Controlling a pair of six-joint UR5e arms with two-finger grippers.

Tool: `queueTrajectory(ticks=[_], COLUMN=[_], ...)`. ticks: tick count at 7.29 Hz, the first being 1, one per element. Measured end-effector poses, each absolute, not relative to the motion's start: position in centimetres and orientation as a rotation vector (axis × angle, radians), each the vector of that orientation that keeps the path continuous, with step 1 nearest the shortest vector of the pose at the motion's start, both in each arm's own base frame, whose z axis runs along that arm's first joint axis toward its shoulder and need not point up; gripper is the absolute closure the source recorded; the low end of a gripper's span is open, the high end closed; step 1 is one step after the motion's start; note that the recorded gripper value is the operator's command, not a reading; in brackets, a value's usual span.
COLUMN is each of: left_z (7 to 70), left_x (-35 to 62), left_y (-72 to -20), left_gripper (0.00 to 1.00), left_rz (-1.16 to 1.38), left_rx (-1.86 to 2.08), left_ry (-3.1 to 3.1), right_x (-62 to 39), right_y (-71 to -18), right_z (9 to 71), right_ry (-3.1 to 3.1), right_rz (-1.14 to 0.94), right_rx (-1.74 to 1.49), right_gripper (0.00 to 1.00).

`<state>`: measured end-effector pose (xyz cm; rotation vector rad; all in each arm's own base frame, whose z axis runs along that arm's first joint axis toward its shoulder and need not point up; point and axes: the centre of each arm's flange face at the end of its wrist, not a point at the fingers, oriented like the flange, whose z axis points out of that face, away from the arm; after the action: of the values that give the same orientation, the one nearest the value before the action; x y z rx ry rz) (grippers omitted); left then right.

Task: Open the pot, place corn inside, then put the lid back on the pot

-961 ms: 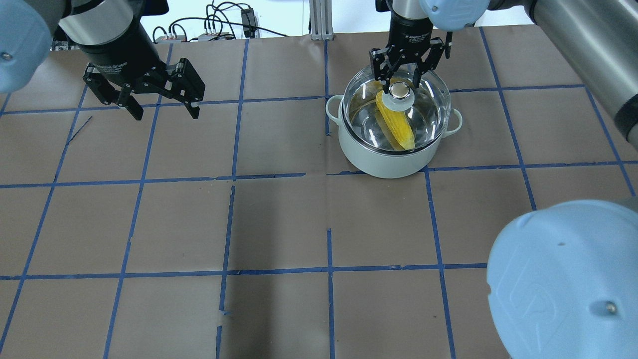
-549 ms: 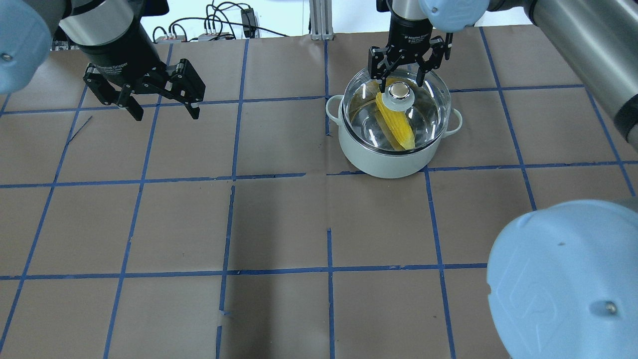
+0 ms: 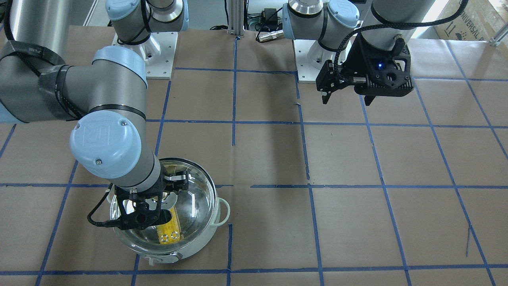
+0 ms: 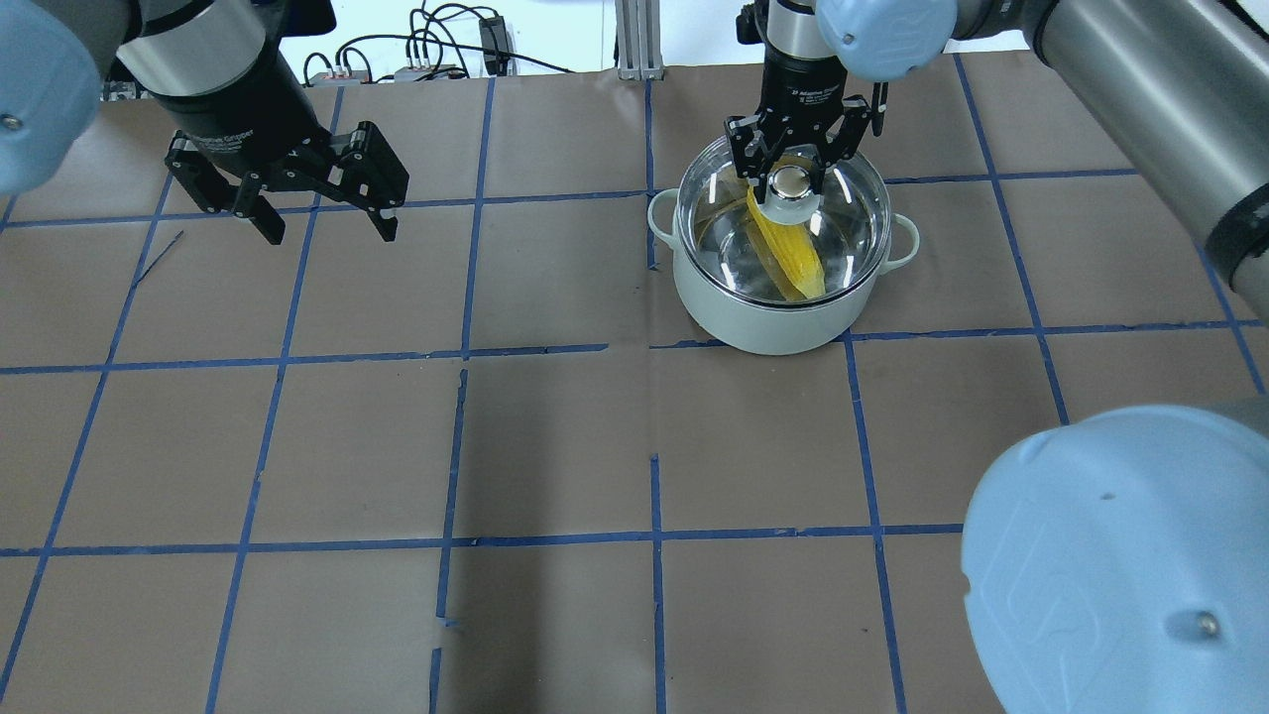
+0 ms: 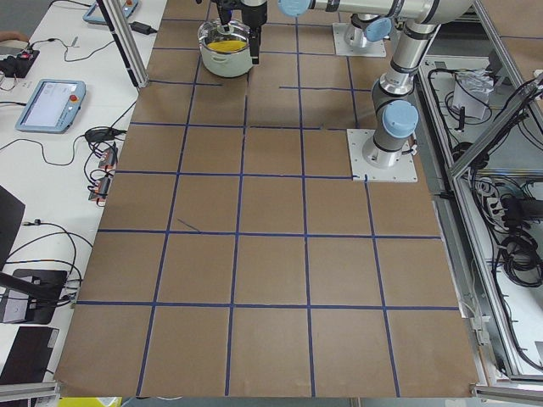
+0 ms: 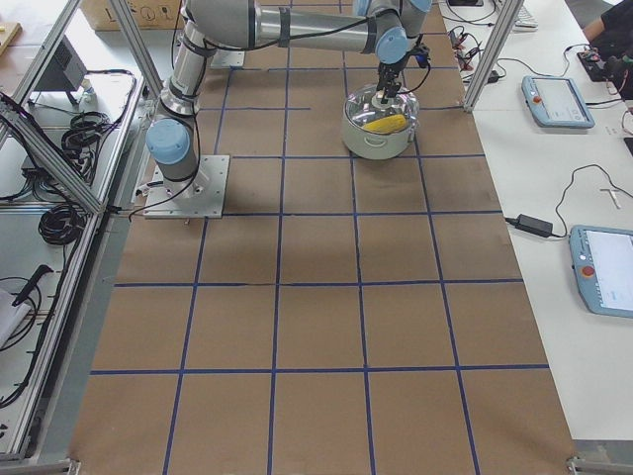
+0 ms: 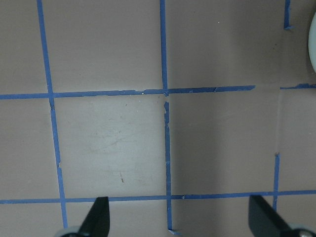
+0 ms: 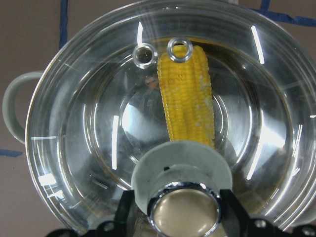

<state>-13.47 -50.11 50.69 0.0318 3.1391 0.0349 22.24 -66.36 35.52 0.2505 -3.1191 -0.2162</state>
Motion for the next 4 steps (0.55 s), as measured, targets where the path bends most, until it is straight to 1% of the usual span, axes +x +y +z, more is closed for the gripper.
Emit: queueTrajectory(ticks=[1, 2, 3, 4], left_z=[50.84, 50.89, 50.92, 50.93], left_x=[-13.45, -13.42, -13.33, -13.28], left_y=[-50.02, -49.84, -49.77, -49.76], left_gripper=[0.0, 0.0, 0.0, 0.0], left_rz=[0.03, 0.028, 0.027, 0.026], left_rx=[0.033, 0.031, 0.027, 0.026], left_ry=[3.135, 3.133, 3.13, 3.129], right_x=[22.31, 22.41, 22.46, 22.36], right_y=[-66.29, -66.23, -66.24, -66.38], right_z=[35.56, 35.58, 35.59, 35.77], right_ry=[-3.122, -3.128, -3.132, -3.133], right_rz=[-0.219, -0.225, -0.225, -0.215], right_rx=[0.25, 0.25, 0.25, 0.249], right_gripper=[0.45, 0.26, 0.25, 0.28])
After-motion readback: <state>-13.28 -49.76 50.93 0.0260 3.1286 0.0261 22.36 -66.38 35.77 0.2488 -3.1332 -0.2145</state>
